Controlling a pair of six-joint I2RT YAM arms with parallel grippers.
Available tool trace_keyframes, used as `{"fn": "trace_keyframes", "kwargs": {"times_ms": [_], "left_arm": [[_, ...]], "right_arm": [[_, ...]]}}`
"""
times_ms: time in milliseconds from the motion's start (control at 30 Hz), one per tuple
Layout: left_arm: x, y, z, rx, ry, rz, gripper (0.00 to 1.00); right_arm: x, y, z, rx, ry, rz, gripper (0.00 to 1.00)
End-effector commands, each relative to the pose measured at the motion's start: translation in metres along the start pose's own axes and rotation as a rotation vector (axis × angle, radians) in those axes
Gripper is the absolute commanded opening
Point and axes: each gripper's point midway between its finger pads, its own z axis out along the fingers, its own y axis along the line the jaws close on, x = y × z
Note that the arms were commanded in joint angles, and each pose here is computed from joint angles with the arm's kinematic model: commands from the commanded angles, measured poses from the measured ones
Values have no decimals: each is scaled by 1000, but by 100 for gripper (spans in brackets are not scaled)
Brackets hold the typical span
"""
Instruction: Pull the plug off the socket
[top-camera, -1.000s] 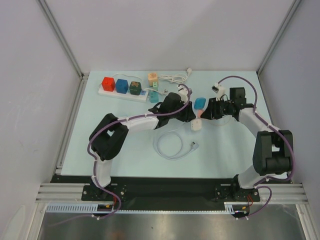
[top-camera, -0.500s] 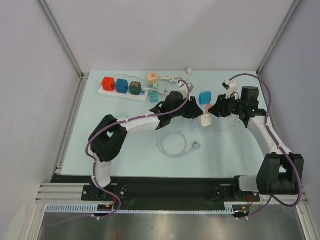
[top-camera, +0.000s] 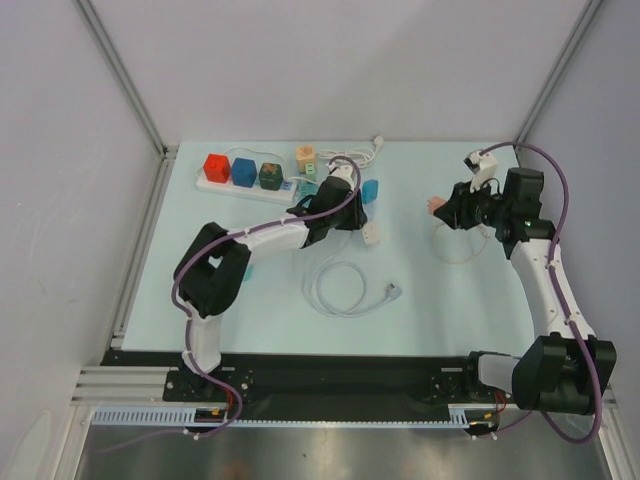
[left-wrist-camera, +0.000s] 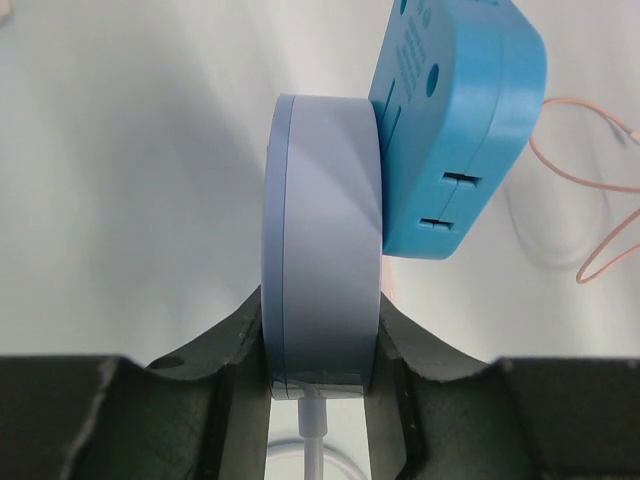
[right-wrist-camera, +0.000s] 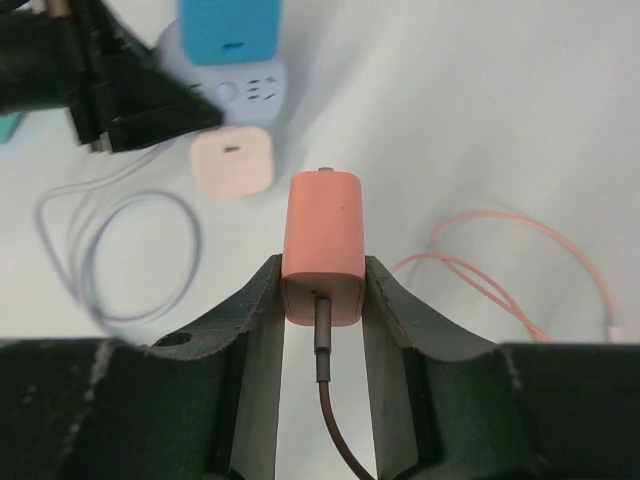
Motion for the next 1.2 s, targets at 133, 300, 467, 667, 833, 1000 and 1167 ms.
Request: {"fn": "trace_keyframes", "kwargs": {"times_ms": [133, 300, 467, 667, 833, 1000, 1167], "left_arm": [[-50, -51, -42, 191, -159, 78, 0], [-58, -55, -73, 233, -197, 109, 0], [-56, -62, -96, 297, -212, 126, 0], [-52, -67, -117, 352, -221, 138, 0], [-47, -67, -121, 372, -220, 141, 0], [-39, -65, -116, 394, -205, 119, 0], [-33, -62, -108, 419, -189, 58, 0]], "right_arm": [[-64, -89, -40, 441, -186, -106, 0], [-114, -139, -50, 563, -319, -269, 0], [-98, -188, 1, 520, -248, -238, 0], [-46, -236, 57, 524, -115, -219, 0], [-11, -257, 79, 536, -44, -207, 0], [22, -267, 92, 536, 22, -179, 2], [49, -273, 103, 539, 95, -158, 9]]}}
